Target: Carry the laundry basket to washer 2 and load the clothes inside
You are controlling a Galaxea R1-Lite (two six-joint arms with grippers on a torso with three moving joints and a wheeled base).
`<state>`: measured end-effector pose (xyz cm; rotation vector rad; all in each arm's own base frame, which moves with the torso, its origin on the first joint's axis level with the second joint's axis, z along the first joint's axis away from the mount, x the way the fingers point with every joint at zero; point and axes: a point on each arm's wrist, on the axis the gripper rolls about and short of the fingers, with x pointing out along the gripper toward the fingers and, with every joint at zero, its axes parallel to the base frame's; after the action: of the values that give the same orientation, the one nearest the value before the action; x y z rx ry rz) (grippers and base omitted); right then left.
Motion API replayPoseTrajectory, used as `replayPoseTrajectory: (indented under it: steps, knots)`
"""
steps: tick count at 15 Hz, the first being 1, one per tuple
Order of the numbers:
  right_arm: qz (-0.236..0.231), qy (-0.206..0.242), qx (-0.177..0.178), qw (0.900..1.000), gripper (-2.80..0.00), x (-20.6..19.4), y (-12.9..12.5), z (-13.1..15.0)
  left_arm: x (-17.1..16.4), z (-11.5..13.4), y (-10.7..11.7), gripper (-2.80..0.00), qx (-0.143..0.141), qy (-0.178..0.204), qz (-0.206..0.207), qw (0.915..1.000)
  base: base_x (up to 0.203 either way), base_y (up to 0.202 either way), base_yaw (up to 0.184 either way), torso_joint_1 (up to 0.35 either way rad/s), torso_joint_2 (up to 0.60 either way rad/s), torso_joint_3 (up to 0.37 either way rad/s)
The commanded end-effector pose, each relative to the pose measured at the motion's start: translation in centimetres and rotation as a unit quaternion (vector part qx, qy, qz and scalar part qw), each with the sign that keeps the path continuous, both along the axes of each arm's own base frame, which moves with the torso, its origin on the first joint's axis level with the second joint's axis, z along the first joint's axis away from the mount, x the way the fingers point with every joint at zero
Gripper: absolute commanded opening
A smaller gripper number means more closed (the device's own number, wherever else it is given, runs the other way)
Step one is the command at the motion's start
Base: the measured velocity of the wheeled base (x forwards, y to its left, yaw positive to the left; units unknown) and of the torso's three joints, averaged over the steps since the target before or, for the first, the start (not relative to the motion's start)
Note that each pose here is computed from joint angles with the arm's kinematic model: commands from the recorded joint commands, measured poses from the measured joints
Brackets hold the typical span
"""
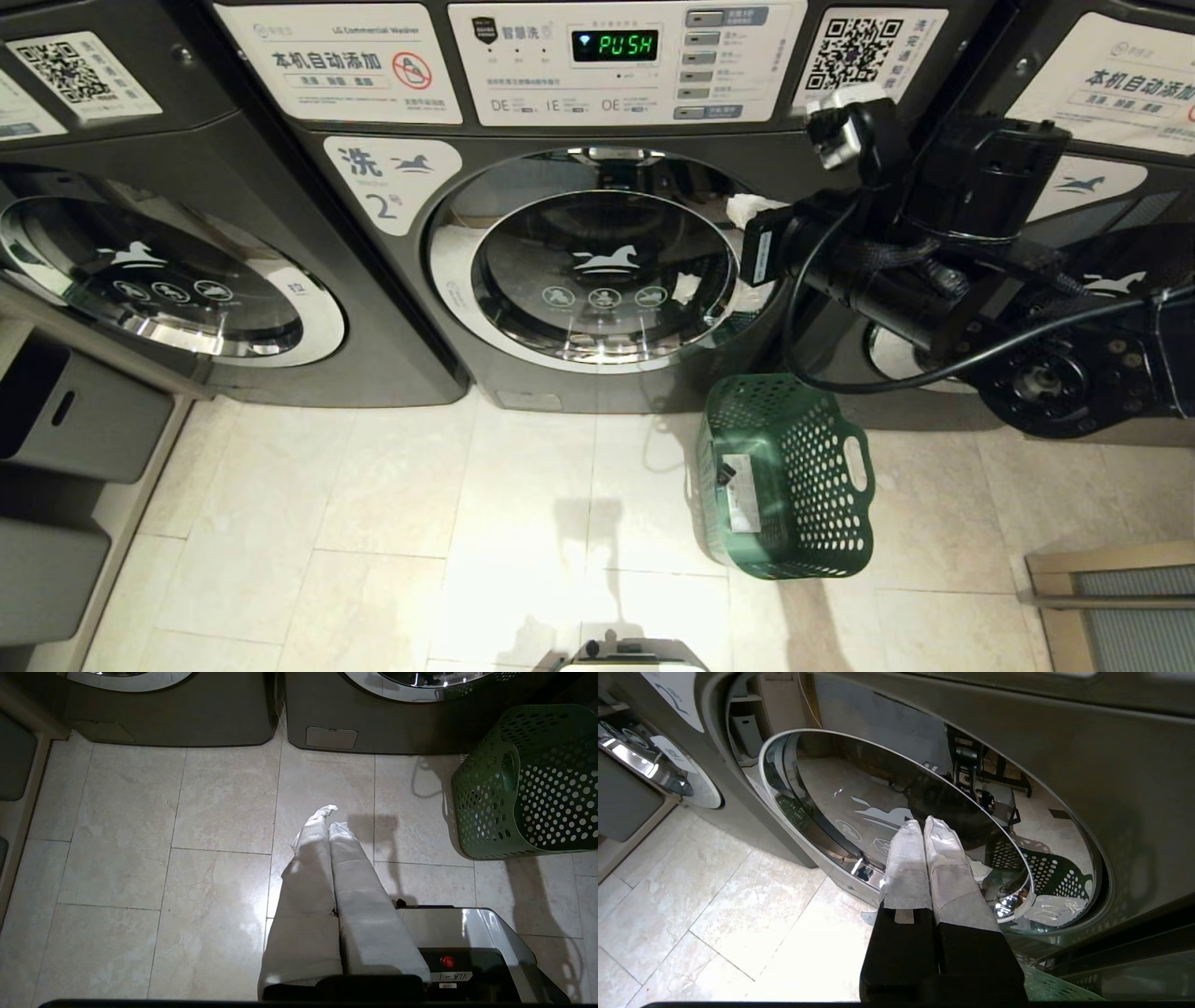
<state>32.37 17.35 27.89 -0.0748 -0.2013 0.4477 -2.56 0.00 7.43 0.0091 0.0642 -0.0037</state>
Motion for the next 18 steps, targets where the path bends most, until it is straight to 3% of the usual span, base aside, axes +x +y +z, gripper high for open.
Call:
replayPoseTrajectory:
  steps: [1,13,15,18]
  knots:
    - [0.002,-0.015,0.007,1.0,-2.8,-1.0,-0.4,1.1,0.0,0.0,0.0,-2.8,0.0,-0.001,0.0,1.0,0.0,0.0,0.0,0.0,0.0,0.0]
    - [0.006,-0.037,0.022,0.999,-2.8,-3.3,-1.5,2.9,0.0,0.0,0.0,-2.8,0.0,-0.001,0.0,1.0,0.0,0.0,0.0,0.0,0.0,0.0]
    - [0.011,-0.067,0.041,0.997,-2.8,-2.8,-0.7,4.6,0.0,0.0,0.0,-2.8,0.0,-0.001,0.0,1.0,0.0,0.0,0.0,0.0,0.0,0.0]
    - [0.015,-0.068,0.046,0.997,-2.8,-0.2,2.3,3.6,0.0,0.0,0.0,-2.8,0.0,-0.001,0.0,1.0,0.0,0.0,0.0,0.0,0.0,0.0]
